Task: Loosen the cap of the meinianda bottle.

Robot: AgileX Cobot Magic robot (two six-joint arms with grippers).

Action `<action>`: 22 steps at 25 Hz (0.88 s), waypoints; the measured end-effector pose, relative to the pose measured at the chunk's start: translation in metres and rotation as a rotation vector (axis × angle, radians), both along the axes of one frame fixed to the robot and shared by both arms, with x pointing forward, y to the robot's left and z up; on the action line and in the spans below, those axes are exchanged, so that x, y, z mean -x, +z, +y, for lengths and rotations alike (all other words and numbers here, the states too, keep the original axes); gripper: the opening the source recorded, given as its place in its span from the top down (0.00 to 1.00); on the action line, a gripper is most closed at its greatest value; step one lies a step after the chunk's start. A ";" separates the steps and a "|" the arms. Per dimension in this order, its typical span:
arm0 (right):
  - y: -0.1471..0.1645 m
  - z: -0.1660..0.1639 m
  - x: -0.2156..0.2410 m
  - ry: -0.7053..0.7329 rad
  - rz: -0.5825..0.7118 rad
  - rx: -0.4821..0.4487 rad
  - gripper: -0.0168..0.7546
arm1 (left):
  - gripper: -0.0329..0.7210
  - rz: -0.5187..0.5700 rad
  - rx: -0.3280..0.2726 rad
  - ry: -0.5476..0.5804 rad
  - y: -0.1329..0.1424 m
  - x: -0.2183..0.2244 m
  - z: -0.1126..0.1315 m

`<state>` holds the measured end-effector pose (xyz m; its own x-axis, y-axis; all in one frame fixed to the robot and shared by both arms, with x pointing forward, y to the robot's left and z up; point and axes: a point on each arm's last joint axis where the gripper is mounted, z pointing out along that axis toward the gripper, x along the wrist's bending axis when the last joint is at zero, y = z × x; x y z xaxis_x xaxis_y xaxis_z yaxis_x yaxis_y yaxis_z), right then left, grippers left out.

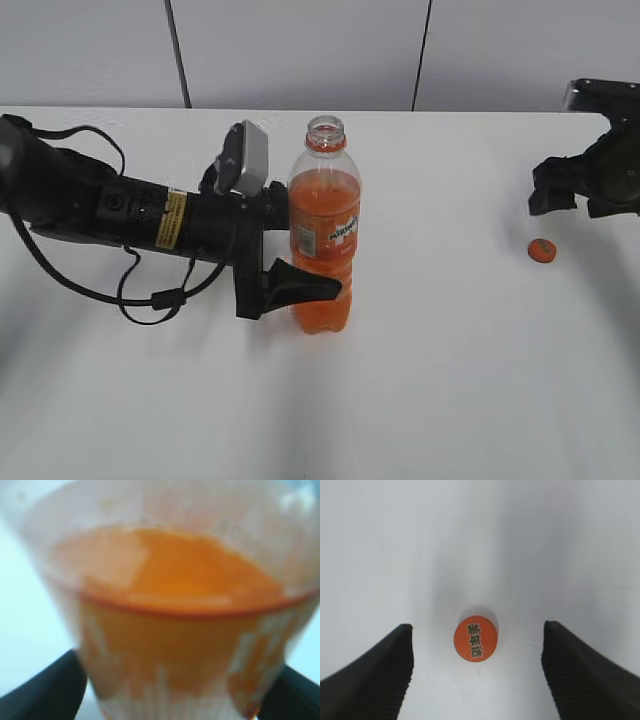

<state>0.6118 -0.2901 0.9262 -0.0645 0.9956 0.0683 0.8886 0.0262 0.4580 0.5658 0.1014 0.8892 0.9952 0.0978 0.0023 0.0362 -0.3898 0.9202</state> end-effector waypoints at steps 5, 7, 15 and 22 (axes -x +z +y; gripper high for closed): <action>0.028 0.000 0.003 0.000 -0.073 0.000 0.21 | 0.18 0.013 -0.038 -0.007 -0.003 -0.006 0.023; 0.039 0.000 0.005 0.000 -0.104 0.000 0.21 | 0.18 0.025 -0.051 -0.020 -0.004 -0.007 0.033; 0.080 -0.001 0.015 0.018 -0.219 0.018 0.21 | 0.18 0.022 -0.118 -0.045 -0.005 -0.010 0.063; 0.114 -0.003 0.023 0.041 -0.353 0.069 0.21 | 0.18 -0.129 -0.327 0.184 0.017 -0.030 0.081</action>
<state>0.5886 -0.2928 1.0397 -0.1123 0.9931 -0.0322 0.6733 0.0999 0.7326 0.5963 0.1825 0.9058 0.9507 0.2474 0.1869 0.0246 -0.6611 0.7499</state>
